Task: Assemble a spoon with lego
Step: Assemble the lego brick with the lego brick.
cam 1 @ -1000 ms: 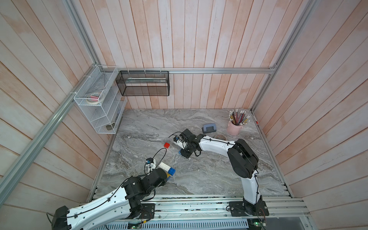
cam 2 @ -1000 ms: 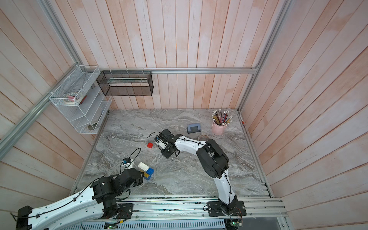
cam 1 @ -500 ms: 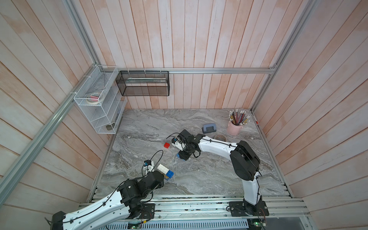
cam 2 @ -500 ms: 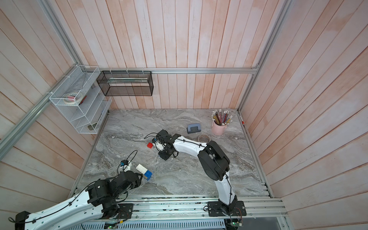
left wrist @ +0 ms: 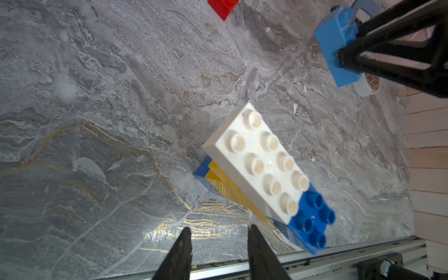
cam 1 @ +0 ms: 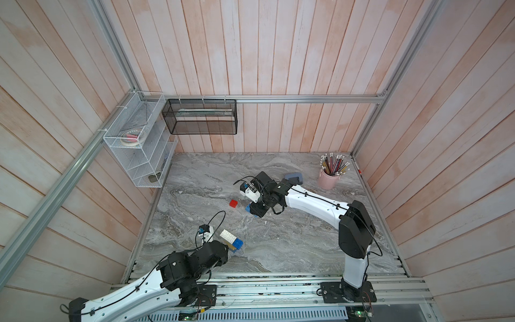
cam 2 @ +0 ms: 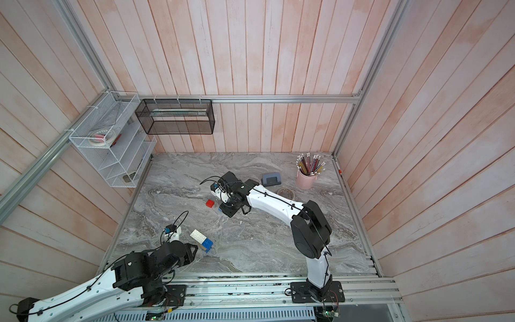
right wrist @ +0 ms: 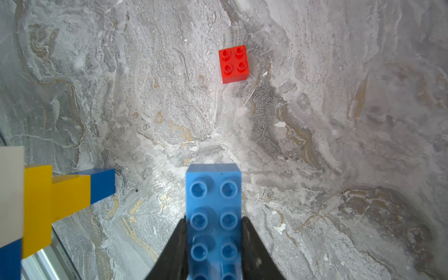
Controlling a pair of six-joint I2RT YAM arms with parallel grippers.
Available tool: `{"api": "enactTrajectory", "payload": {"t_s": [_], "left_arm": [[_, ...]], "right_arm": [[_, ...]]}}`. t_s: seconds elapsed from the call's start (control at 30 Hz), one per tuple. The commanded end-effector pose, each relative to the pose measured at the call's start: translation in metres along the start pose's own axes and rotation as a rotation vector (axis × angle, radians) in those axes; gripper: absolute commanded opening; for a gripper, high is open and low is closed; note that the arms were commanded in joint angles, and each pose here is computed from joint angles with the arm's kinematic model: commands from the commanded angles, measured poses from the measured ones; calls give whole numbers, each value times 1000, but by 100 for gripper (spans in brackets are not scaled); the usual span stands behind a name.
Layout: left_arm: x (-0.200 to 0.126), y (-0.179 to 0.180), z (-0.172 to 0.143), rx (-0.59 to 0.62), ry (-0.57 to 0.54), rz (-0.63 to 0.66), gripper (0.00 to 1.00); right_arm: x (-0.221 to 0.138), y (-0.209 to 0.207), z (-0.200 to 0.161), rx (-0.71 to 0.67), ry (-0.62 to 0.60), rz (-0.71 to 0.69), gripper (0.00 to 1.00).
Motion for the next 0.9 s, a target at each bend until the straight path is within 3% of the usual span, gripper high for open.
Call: {"api": "enactTrajectory", "payload": {"t_s": [0.0, 0.27, 0.37, 0.43, 0.5, 0.63, 0.87], "left_arm": [[-22, -2, 14, -24, -55, -21, 41], [-76, -2, 63, -10, -219, 11, 45], [-99, -3, 85, 16, -295, 43, 63], [-109, 1, 97, 35, -335, 110, 83], [-119, 1, 108, 38, -378, 129, 91], [-141, -2, 126, 39, -462, 108, 96], [-161, 2, 133, 41, -511, 56, 98]], "right_arm": [[-35, 15, 11, -1, -54, 22, 14], [-61, 61, 15, -43, -68, 87, 14], [-66, 81, 15, -41, -39, 104, 14], [-64, 93, 13, -27, 1, 108, 13], [-59, 105, 9, -14, 37, 111, 13], [-47, 129, 2, 1, 91, 107, 13], [-25, 142, -8, 17, 158, 55, 12]]}}
Point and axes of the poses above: each gripper's point midway between its finger pads, its own x axis out along the fingers, its own y axis along the line the jaws close on, z = x × y, the point moved 4 cm from there along -x, back along the fingers, and after that the axes turned 14 degrees about x, right-handed, at the moved point
